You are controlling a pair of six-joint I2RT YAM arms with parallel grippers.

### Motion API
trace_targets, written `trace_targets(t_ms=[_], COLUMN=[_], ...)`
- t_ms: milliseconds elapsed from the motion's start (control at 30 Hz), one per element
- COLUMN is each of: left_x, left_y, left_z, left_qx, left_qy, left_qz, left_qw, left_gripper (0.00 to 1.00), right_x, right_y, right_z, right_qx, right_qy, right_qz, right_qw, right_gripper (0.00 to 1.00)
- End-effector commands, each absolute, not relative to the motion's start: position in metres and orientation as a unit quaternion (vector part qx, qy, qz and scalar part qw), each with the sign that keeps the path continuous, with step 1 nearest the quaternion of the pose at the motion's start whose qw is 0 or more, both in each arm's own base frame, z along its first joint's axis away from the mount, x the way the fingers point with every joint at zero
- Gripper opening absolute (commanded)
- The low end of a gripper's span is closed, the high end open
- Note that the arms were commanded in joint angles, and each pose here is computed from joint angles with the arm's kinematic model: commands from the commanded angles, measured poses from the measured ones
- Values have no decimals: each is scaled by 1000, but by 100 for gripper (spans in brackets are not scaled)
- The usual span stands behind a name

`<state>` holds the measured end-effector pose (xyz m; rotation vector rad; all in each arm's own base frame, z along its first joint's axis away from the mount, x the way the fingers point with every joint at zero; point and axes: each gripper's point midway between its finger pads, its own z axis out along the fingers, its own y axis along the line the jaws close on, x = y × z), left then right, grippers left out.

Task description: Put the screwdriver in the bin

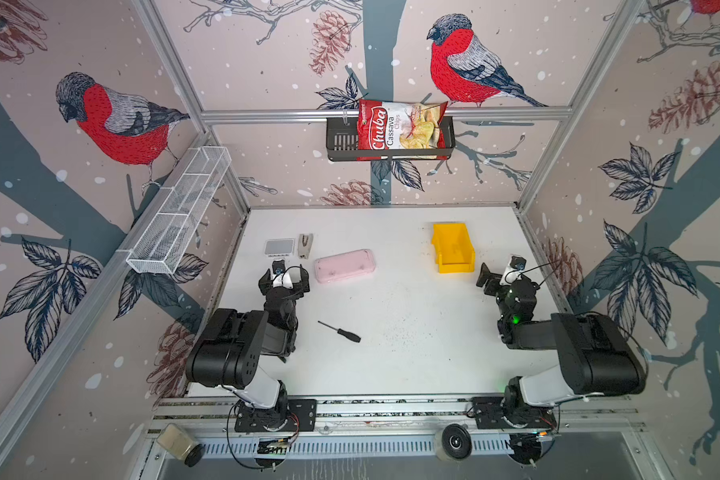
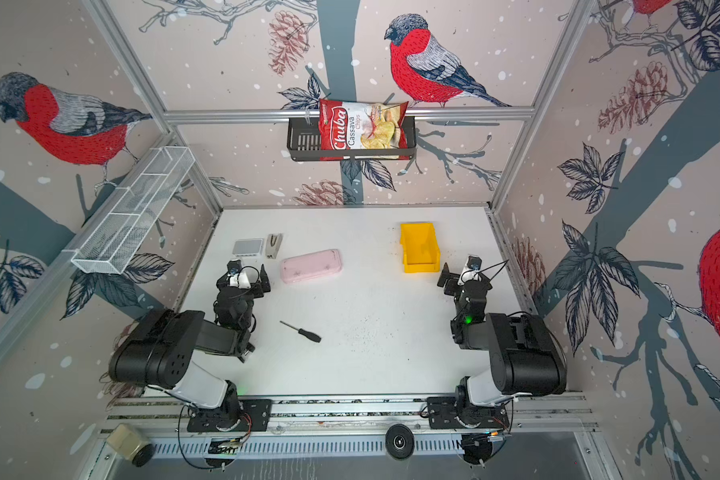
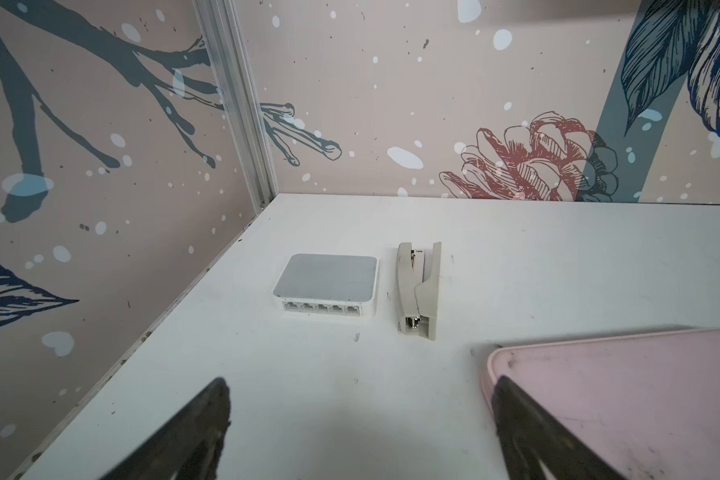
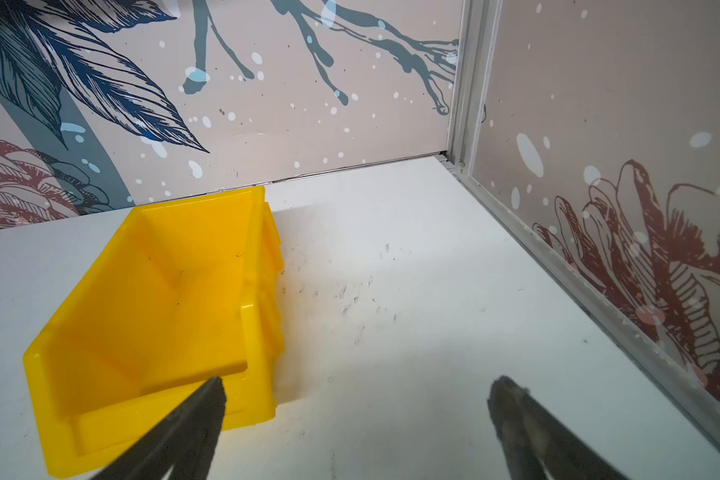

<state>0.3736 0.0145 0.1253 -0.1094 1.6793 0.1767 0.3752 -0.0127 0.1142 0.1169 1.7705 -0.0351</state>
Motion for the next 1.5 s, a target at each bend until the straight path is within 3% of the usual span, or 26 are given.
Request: trace_targets(t_ms=[0,900,1300,1467], left_x=[374,372,366,363], left_y=[15,17,4,-23], left_z=[131,132,165,183], left_qx=[-54,-57,-43,-11], left_qy=[735,733,722,727], left_qz=[74,78,108,48], left_qw=[672,673,682,685], left_gripper=[96,96,96,96], right_x=[378,375,363,359], right_y=[-14,-14,-10,1], right_z=[124,128,149,155], right_qx=[57,57,51,24], right_qy=[761,756,752,766], right_qz=[-17,-15,-3,8], right_qw=[646,652,657,643], right_gripper=[100,100,100,100])
